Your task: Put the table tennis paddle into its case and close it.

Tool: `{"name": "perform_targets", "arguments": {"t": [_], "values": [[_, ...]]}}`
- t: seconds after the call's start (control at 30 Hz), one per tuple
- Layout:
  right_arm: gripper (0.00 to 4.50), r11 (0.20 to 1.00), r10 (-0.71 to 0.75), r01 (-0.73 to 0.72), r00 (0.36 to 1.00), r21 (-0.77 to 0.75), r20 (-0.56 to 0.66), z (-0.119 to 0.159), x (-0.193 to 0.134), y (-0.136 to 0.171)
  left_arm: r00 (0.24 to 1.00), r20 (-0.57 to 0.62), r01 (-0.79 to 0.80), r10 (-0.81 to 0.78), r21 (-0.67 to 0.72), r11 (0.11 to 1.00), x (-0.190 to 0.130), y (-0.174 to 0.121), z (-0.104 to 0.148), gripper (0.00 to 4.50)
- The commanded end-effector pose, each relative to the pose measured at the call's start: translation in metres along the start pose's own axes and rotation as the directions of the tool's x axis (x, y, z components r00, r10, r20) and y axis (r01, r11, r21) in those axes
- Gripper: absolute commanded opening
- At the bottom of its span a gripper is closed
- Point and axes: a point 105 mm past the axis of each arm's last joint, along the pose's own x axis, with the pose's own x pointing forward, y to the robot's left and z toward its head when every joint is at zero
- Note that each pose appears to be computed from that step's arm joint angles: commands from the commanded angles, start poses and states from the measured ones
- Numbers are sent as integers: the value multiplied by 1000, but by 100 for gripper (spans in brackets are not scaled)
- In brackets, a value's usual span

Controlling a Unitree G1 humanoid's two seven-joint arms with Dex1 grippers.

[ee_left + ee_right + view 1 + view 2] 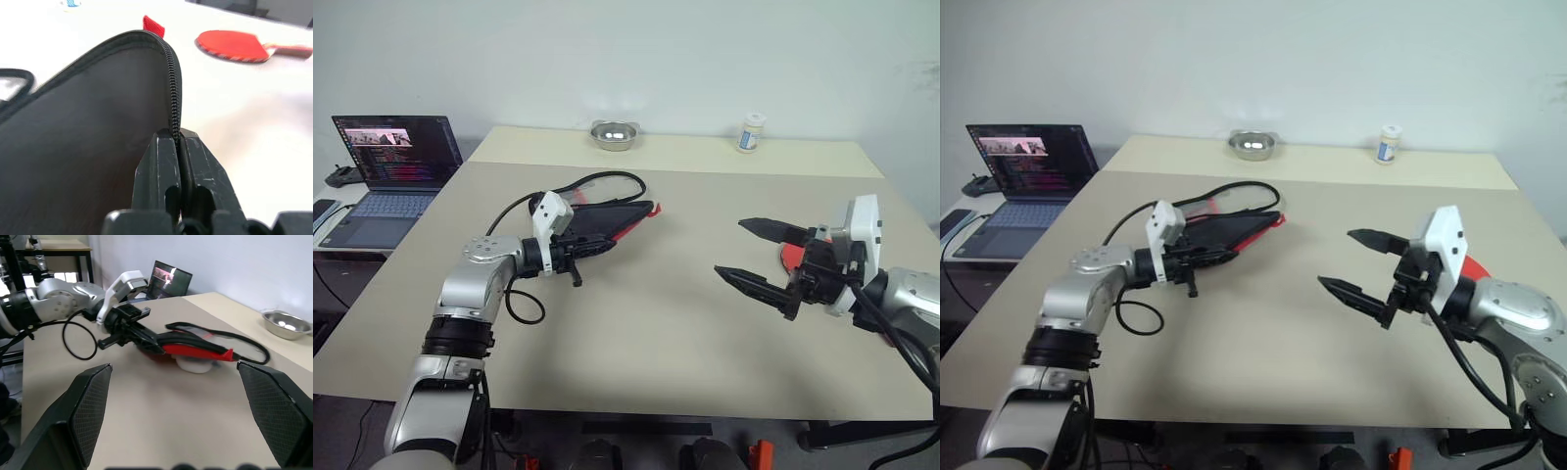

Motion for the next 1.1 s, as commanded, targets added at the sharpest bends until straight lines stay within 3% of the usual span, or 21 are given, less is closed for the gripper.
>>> {"name": "perform_targets", "arguments": {"t": [0.03, 0.5, 0.83, 0.93, 1.1], "values": [[450, 999, -20, 21, 1000, -29, 22, 9, -7, -4, 997, 9, 73, -72, -79, 994, 21, -25, 7, 1], [450, 994, -79, 77, 997, -72, -26, 13, -23, -22, 997, 53, 70, -58, -278, 958, 154, -58, 14, 1], [450, 991, -104, 99, 994, -92, -44, 16, -30, -27, 998, 56, 55, -40, -289, 956, 203, -78, 23, 1], [450, 991, -107, 103, 993, -87, -43, 16, -30, -26, 994, 87, 86, -64, -273, 958, 204, -81, 30, 71], [450, 992, -111, 108, 993, -71, -44, 14, -31, -25, 988, 120, 120, -99, -182, 976, 183, -72, 40, 254]]}}
